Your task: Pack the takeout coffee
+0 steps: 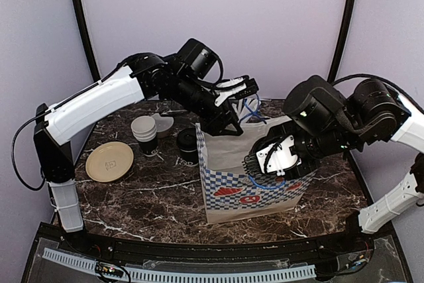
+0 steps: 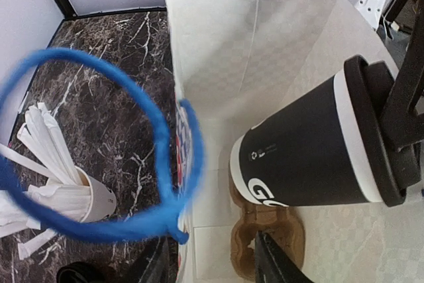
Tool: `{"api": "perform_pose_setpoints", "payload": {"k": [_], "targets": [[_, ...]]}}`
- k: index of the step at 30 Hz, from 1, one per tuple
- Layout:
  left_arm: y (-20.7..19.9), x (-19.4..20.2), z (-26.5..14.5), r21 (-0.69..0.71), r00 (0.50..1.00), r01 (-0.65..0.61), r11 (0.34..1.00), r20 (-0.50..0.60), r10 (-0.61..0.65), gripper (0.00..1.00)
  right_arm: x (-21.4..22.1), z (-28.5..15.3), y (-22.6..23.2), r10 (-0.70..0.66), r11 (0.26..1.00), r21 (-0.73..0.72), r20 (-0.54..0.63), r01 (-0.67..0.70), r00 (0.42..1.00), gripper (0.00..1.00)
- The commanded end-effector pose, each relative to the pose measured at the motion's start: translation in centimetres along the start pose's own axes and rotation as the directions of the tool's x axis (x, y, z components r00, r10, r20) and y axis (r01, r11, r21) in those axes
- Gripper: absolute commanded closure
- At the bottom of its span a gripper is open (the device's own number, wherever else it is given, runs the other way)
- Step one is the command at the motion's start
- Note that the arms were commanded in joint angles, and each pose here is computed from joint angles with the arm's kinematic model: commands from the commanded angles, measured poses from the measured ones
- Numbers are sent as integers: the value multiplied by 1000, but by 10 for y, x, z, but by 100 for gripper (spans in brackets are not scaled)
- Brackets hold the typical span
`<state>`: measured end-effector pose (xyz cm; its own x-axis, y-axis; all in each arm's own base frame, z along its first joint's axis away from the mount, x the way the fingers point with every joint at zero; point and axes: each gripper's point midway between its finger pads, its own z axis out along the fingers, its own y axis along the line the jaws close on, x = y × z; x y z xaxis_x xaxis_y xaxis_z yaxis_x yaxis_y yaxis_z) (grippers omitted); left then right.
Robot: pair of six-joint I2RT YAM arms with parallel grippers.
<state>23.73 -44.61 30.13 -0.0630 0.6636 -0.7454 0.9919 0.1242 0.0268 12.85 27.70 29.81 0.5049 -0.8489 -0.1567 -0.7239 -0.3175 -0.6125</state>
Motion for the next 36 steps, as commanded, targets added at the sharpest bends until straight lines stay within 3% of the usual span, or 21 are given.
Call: {"api": "perform_pose_setpoints", "payload": {"k": [1,4,7,9,23,26,27,31,33,36], "targets": [[-4,7,8,30,999,0,1000,-34,2,62,-4,-11,-12,31,998,54,37,-33,999,46],[-4,1,7,33,1000,-21,999,-16,22,70,-4,-12,-14,34,997,68,34,-36,999,46],[-2,-5,5,27,999,-34,999,1,34,92,-3,-16,-21,58,995,76,40,-61,998,46],[-2,-6,8,32,999,-39,999,1,39,98,-2,-17,-22,67,995,76,41,-70,997,46],[1,-31,-13,-11,994,-82,997,73,82,100,15,-8,-20,64,995,81,-2,-63,998,46],[-4,-32,-12,16,994,-79,997,80,77,87,16,-6,-14,62,996,59,-1,-62,998,46],[-6,-34,-13,21,993,-79,997,85,77,74,16,-6,-12,63,997,51,2,-63,998,46],[-19,-49,-29,23,984,-121,992,132,117,38,16,-13,-2,81,997,-3,15,-81,997,46],[-27,-57,-44,8,973,-160,987,167,156,22,18,-16,9,77,996,-39,10,-77,997,46],[-31,-70,-83,-82,944,-198,977,253,213,10,19,-16,28,85,991,-101,16,-83,996,46]]}}
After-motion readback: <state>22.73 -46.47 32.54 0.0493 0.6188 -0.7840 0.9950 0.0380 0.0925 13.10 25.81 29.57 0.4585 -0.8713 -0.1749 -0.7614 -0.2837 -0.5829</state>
